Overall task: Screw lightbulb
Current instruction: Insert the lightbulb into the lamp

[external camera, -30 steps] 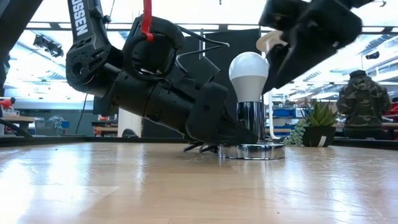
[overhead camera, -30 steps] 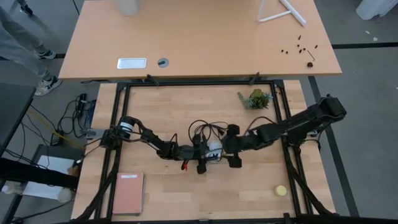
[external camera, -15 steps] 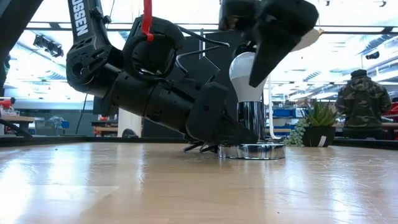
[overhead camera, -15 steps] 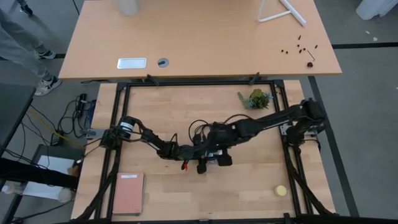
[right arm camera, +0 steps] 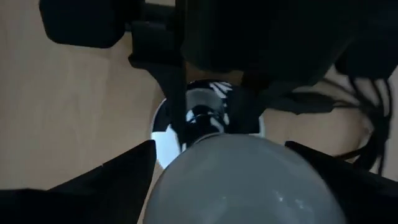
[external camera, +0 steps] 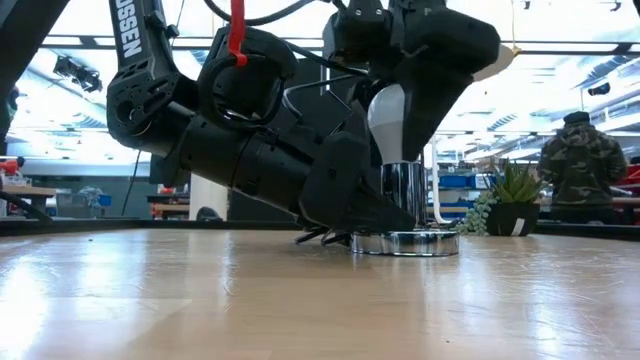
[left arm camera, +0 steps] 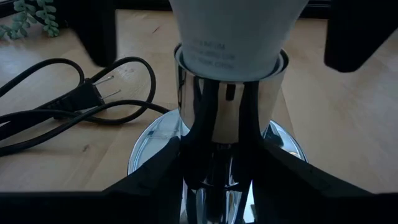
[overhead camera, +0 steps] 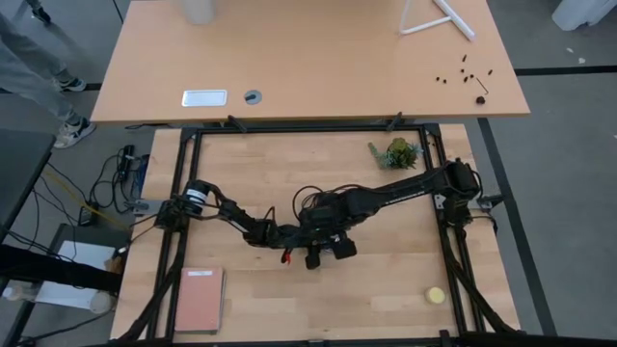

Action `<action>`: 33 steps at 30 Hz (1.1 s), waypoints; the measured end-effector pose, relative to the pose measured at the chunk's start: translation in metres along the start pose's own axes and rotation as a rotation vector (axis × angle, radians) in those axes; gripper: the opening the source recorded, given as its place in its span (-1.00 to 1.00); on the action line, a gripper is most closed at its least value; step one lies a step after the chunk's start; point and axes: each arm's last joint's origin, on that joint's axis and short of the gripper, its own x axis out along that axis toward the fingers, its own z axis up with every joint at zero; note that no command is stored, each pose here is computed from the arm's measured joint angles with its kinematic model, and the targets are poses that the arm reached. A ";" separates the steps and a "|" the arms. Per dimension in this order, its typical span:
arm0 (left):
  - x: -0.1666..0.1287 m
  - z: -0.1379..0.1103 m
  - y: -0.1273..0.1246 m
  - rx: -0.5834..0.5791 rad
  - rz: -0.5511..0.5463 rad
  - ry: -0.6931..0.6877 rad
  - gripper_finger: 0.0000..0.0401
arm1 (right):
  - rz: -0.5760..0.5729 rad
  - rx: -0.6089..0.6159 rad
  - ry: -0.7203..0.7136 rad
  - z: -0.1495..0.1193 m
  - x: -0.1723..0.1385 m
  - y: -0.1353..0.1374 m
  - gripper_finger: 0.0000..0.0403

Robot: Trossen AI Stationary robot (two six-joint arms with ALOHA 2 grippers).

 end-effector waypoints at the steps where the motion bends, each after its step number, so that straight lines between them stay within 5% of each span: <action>1: 0.000 0.000 0.000 0.000 0.000 0.000 -0.03 | -0.006 -0.015 -0.006 0.001 -0.001 0.000 0.73; 11: 0.000 0.000 0.000 -0.003 -0.001 -0.001 -0.03 | 0.015 -0.016 -0.013 0.003 -0.007 -0.007 0.27; 17: 0.000 0.000 0.000 -0.004 -0.002 -0.002 -0.03 | 0.047 0.024 0.000 0.001 -0.007 -0.010 0.25; 33: 0.000 0.000 0.000 -0.003 0.002 -0.003 -0.03 | 0.057 0.518 0.039 -0.003 -0.006 -0.021 0.31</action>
